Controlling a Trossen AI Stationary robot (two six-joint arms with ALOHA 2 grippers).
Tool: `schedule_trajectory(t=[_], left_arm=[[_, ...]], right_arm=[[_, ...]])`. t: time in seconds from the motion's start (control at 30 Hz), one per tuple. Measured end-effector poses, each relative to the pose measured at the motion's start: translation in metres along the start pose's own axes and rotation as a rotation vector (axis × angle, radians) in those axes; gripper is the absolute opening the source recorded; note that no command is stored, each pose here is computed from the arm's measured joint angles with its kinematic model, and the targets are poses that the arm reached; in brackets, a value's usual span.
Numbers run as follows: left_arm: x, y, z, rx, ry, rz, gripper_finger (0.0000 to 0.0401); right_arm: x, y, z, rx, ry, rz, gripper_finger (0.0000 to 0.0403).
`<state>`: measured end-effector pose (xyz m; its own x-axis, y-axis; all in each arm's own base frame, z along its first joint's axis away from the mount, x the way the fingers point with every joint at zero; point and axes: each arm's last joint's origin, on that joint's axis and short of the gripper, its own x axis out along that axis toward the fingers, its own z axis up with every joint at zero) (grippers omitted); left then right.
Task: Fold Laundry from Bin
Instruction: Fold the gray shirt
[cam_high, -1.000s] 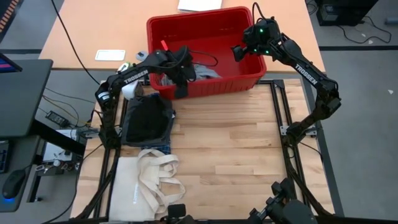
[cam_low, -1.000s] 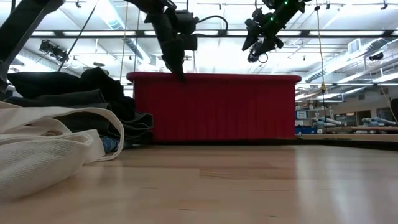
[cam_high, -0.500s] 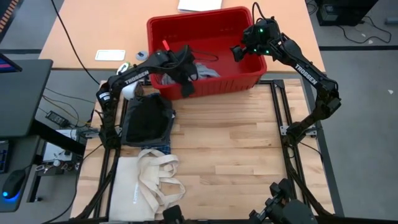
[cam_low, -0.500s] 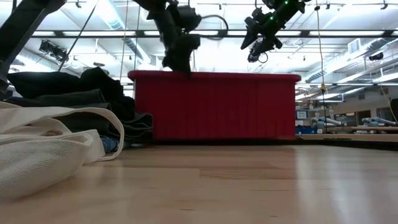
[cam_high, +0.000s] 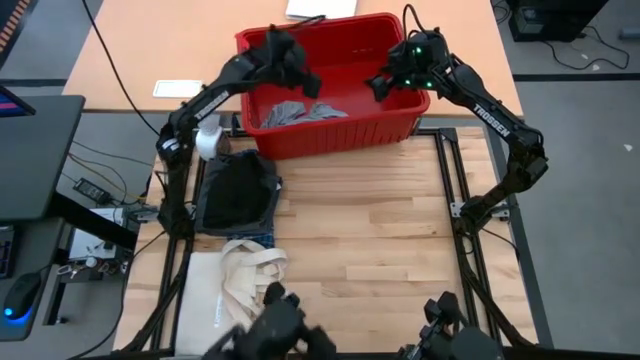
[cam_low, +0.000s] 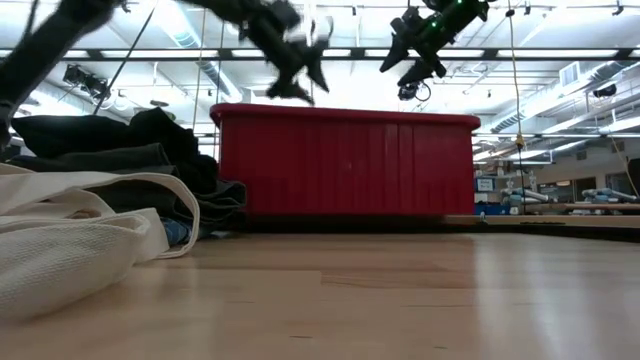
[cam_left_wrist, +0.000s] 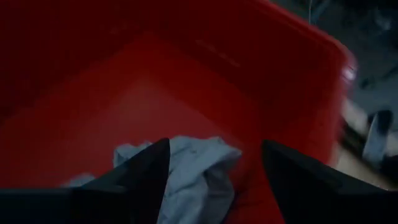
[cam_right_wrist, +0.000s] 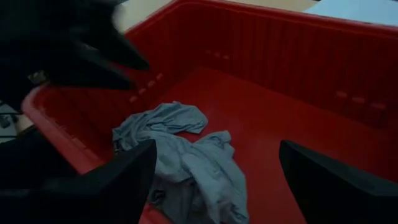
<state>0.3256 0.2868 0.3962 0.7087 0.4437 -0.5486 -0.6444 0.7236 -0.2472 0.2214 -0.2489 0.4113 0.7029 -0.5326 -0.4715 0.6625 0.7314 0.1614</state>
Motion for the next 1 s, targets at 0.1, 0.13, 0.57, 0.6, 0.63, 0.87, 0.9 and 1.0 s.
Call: schedule_trajectory(t=[0.1,0.13,0.57,0.6,0.63,0.87,0.9,1.0], left_arm=[[0.032,0.028,-0.012,-0.17,0.094,-0.023,0.0242],[0.042,0.033,-0.017,-0.2,0.123,-0.013,0.0238],[0.132,0.036,-0.086,0.075,0.426,0.133,0.0229],[0.136,0.036,-0.091,0.098,0.452,0.128,0.0229],[0.142,0.034,-0.096,0.125,0.468,0.126,0.0229],[0.151,0.027,-0.104,0.213,0.478,0.17,0.0175],[0.151,0.027,-0.103,0.227,0.477,0.166,0.015],[0.151,0.031,-0.102,0.255,0.477,0.166,0.0054]], right_arm=[[0.001,0.007,-0.001,0.001,0.004,0.021,0.0346],[0.002,0.01,-0.001,-0.002,0.005,0.028,0.0346],[0.005,0.034,-0.004,-0.028,0.014,0.08,0.0346],[0.005,0.035,-0.004,-0.025,0.015,0.083,0.0346],[0.005,0.037,-0.004,-0.024,0.016,0.089,0.0346],[0.005,0.045,-0.005,-0.037,0.021,0.111,0.0346],[0.005,0.046,-0.006,-0.038,0.021,0.113,0.0346],[0.005,0.046,-0.006,-0.04,0.021,0.114,0.0346]])
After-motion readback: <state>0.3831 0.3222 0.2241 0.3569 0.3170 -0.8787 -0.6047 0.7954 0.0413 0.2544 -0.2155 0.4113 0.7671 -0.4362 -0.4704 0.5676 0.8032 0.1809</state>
